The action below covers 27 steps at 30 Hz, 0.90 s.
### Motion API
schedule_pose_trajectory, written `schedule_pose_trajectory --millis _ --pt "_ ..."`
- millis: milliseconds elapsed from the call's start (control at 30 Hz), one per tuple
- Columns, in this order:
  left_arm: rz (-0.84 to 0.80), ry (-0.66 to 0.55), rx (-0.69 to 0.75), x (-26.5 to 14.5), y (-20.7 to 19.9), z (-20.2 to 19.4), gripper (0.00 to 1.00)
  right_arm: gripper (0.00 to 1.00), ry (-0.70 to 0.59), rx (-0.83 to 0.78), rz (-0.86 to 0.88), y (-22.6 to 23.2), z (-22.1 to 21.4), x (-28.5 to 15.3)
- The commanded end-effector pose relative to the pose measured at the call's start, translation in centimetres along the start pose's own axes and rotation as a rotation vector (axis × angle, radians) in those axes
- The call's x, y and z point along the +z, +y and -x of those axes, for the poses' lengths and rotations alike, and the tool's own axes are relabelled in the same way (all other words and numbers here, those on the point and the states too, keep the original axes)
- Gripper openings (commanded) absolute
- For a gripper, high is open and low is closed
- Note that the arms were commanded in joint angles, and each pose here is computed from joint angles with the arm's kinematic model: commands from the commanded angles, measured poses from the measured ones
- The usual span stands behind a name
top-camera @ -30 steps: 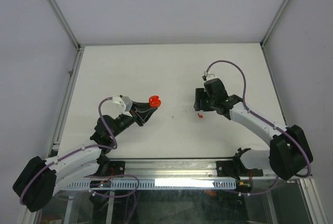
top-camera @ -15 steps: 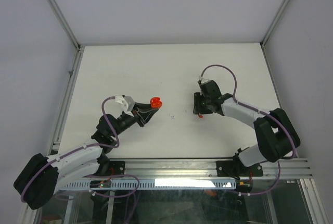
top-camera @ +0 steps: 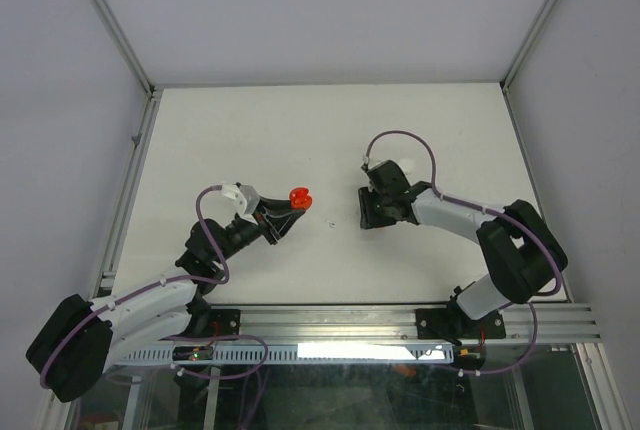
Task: Insert the wireless bluetooth earbuds into the charging case
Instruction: Adjust the earbud at the center of the board, then pick up the earbud from the center of the board.
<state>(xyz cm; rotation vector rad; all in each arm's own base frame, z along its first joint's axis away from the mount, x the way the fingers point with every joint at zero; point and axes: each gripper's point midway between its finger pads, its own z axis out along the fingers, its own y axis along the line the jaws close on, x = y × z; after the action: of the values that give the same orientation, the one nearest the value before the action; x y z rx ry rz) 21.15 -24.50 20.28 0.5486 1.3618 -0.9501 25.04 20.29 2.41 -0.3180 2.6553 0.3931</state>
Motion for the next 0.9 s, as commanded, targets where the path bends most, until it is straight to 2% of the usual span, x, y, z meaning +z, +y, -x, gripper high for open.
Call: schedule_pose_trajectory --millis 0,167,333,467,867 --pt "-0.050 -0.050 0.005 0.5 -1.1 1.7 0.00 0.39 0.012 -0.061 -0.004 1.5 0.1 -1.3" --pt "-0.050 -0.046 0.005 0.4 -1.1 1.6 0.00 0.41 -0.079 -0.082 -0.060 1.3 2.5 -3.9" --pt "-0.051 -0.046 0.006 0.4 -1.1 1.5 0.00 0.43 -0.108 -0.057 -0.226 -2.1 3.6 -5.3" --pt "-0.057 -0.045 0.004 0.4 -1.2 1.5 0.00 0.43 -0.065 -0.020 -0.275 -3.9 2.9 -4.6" --pt "-0.071 -0.038 -0.009 0.7 -1.4 1.4 0.00 0.37 -0.037 0.047 -0.245 -3.9 2.1 -1.5"
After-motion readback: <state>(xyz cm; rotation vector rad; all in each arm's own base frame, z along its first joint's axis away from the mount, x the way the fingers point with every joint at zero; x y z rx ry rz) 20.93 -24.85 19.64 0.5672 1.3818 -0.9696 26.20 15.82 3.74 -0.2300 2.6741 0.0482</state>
